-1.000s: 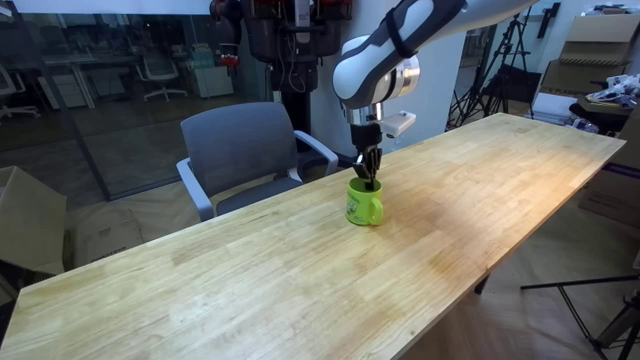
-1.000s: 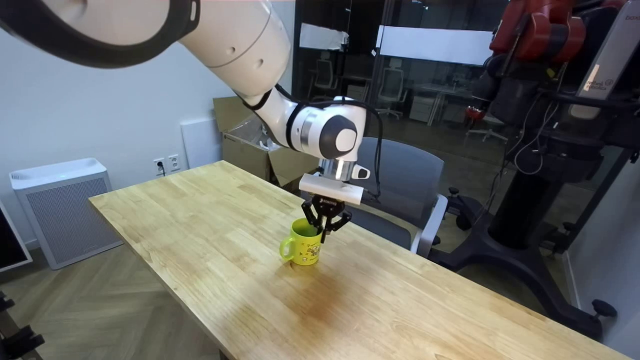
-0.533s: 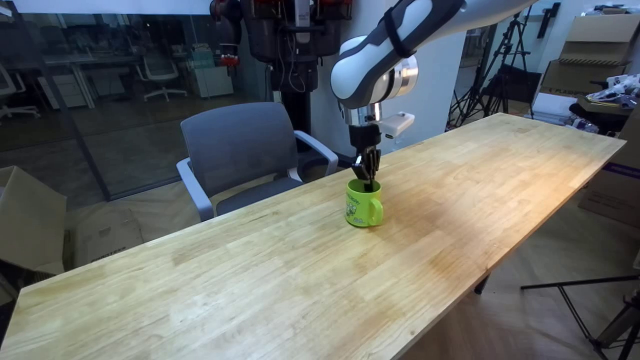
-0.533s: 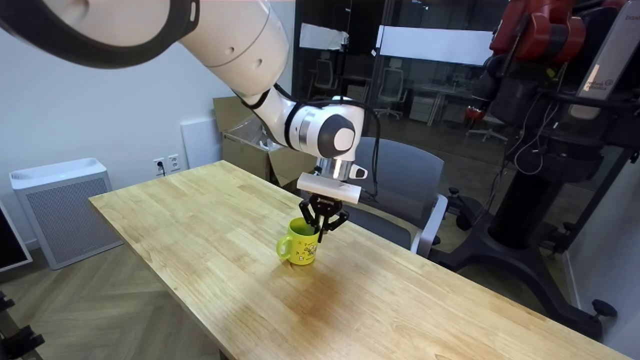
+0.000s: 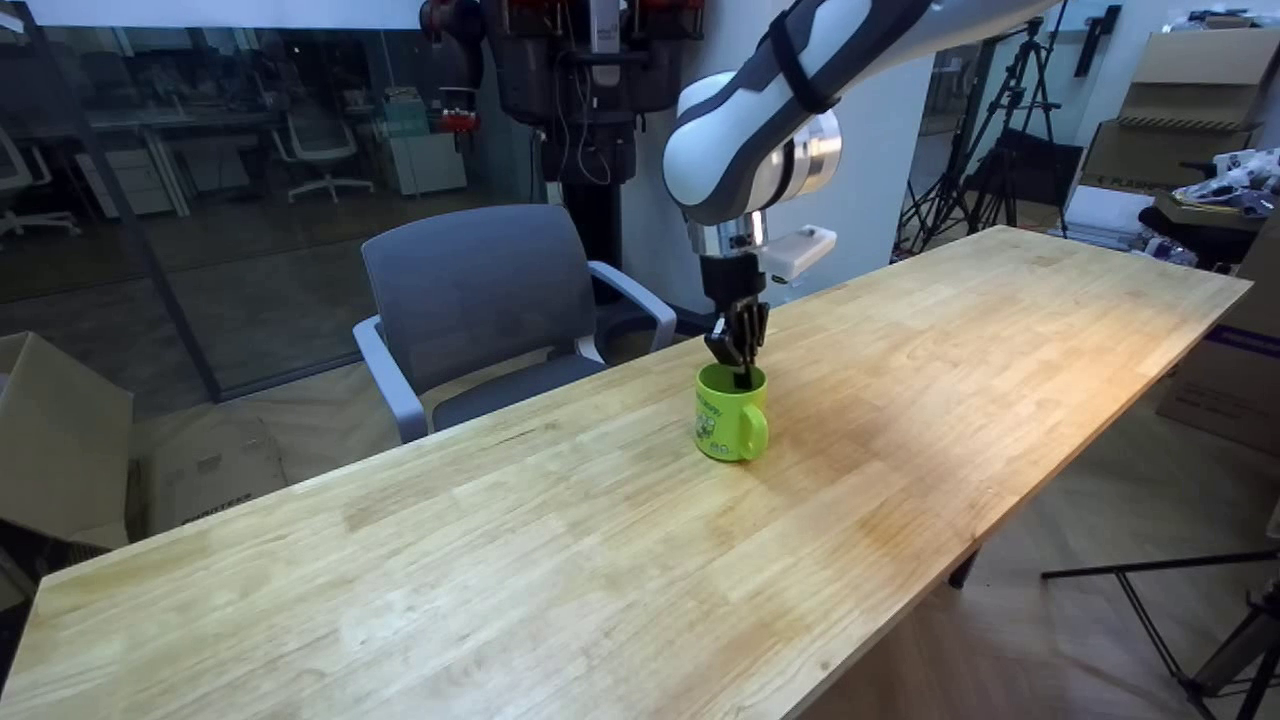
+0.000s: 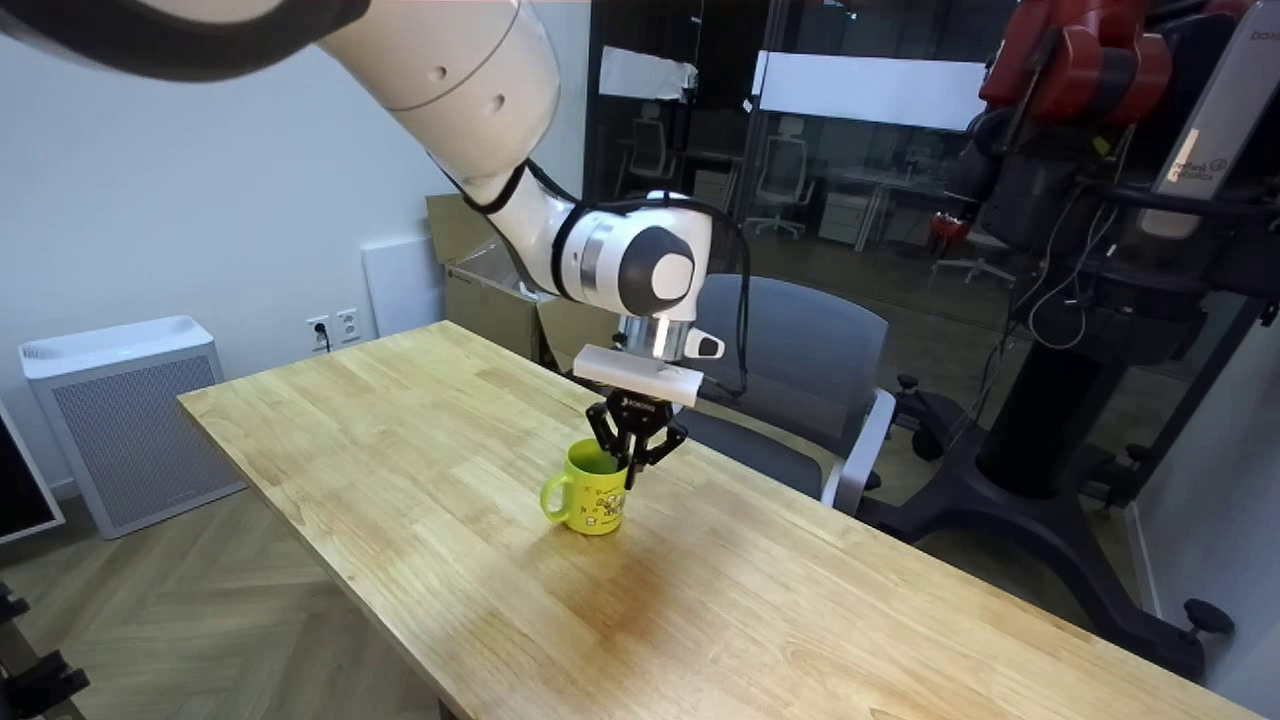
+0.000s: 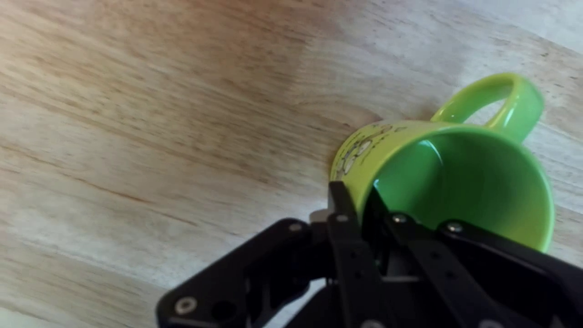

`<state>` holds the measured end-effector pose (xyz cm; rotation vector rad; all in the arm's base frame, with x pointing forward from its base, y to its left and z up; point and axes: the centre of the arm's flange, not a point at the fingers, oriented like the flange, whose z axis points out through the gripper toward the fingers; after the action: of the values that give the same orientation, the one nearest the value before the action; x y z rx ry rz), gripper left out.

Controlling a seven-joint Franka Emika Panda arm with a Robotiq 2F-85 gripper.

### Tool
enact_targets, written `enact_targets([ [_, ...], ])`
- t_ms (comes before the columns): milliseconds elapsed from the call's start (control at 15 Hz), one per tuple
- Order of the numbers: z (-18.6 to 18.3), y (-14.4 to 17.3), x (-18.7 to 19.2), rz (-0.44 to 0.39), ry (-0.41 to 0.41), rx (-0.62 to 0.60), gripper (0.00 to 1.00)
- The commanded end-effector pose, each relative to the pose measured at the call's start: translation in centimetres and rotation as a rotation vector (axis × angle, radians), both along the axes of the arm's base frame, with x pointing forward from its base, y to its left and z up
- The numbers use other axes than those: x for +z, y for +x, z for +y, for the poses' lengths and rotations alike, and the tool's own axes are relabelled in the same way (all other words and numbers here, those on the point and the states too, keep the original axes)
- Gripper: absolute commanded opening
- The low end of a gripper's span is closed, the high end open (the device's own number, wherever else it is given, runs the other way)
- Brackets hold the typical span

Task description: Move the yellow mug forward

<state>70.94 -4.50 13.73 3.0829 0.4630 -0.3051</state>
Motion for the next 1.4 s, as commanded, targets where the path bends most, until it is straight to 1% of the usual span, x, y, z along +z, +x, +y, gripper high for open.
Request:
enact_targets([
  [0, 2.1, -7.0, 2.4, 0.017, -0.054, -0.103, 0.03],
  [200, 3.7, -9.7, 2.2, 0.008, -0.056, -0.152, 0.03],
  [333, 4.8, -11.3, 1.9, -0.027, -0.078, -0.172, 0.03],
  [467, 5.7, -12.8, 1.6, -0.063, -0.077, -0.201, 0.03],
  [667, 7.2, -15.8, 1.7, -0.103, -0.064, -0.239, 0.03],
  [867, 8.3, -18.9, 2.1, -0.119, -0.019, -0.277, 0.03],
  [1067, 8.1, -21.1, 1.9, -0.126, 0.02, -0.299, 0.03],
  [1333, 6.5, -22.2, 2.0, -0.19, 0.05, -0.332, 0.03],
])
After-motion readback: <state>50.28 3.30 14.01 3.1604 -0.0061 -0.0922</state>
